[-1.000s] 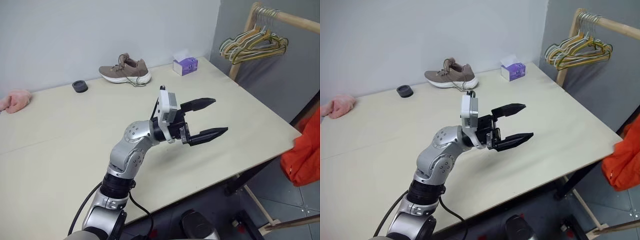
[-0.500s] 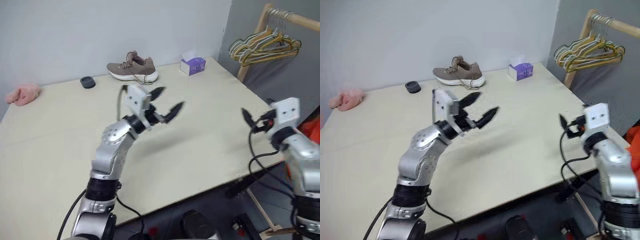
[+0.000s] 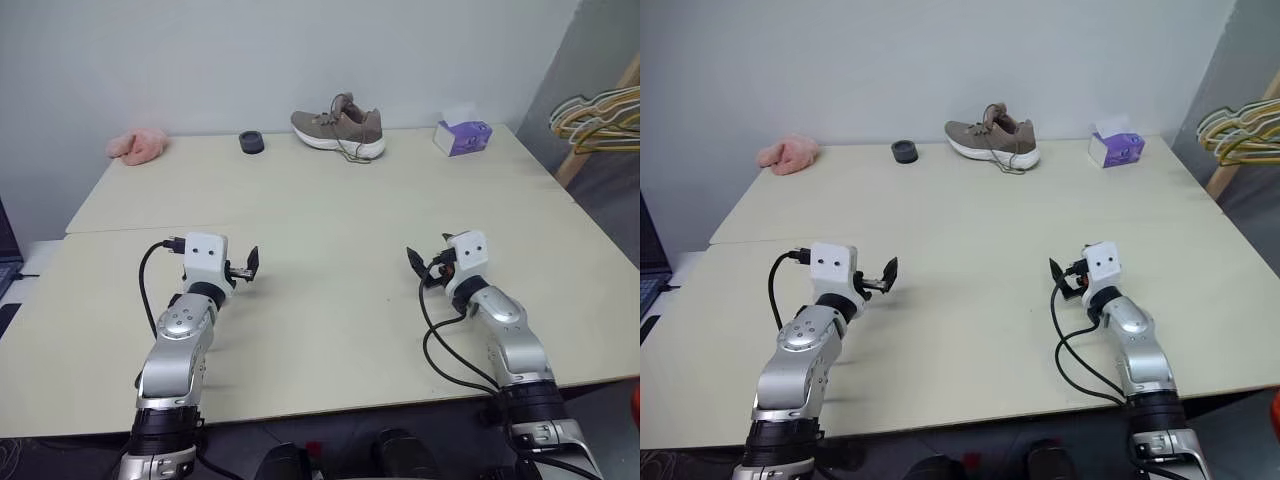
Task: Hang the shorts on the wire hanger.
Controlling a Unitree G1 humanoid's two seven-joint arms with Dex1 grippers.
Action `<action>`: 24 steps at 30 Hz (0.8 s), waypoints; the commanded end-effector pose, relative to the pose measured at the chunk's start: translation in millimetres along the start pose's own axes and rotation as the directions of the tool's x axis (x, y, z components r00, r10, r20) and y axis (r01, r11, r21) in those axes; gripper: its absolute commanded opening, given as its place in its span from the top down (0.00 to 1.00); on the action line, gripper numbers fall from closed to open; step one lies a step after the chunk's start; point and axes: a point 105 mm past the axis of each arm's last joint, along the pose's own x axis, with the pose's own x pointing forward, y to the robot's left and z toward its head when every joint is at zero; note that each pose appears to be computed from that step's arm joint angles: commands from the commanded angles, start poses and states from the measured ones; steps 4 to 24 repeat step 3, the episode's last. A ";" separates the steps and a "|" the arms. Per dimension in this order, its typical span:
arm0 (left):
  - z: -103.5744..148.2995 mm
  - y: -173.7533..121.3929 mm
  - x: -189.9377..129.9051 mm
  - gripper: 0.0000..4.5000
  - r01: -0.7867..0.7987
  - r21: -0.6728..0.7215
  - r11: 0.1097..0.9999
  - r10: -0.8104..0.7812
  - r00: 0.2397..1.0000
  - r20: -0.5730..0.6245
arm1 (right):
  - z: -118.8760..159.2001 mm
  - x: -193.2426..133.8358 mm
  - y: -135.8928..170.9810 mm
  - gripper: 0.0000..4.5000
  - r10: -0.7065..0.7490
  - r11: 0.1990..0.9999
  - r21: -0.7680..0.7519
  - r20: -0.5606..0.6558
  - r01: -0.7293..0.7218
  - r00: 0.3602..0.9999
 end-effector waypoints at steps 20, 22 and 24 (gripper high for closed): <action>14.5 2.7 -2.6 0.00 0.003 0.000 1.000 -0.003 0.997 0.077 | 11.4 2.8 0.3 0.01 0.019 1.000 -0.005 0.055 -0.019 0.998; 14.5 2.7 -2.6 0.00 0.003 0.000 1.000 -0.003 0.997 0.077 | 11.4 2.8 0.3 0.01 0.019 1.000 -0.005 0.055 -0.019 0.998; 14.5 2.7 -2.6 0.00 0.003 0.000 1.000 -0.003 0.997 0.077 | 11.4 2.8 0.3 0.01 0.019 1.000 -0.005 0.055 -0.019 0.998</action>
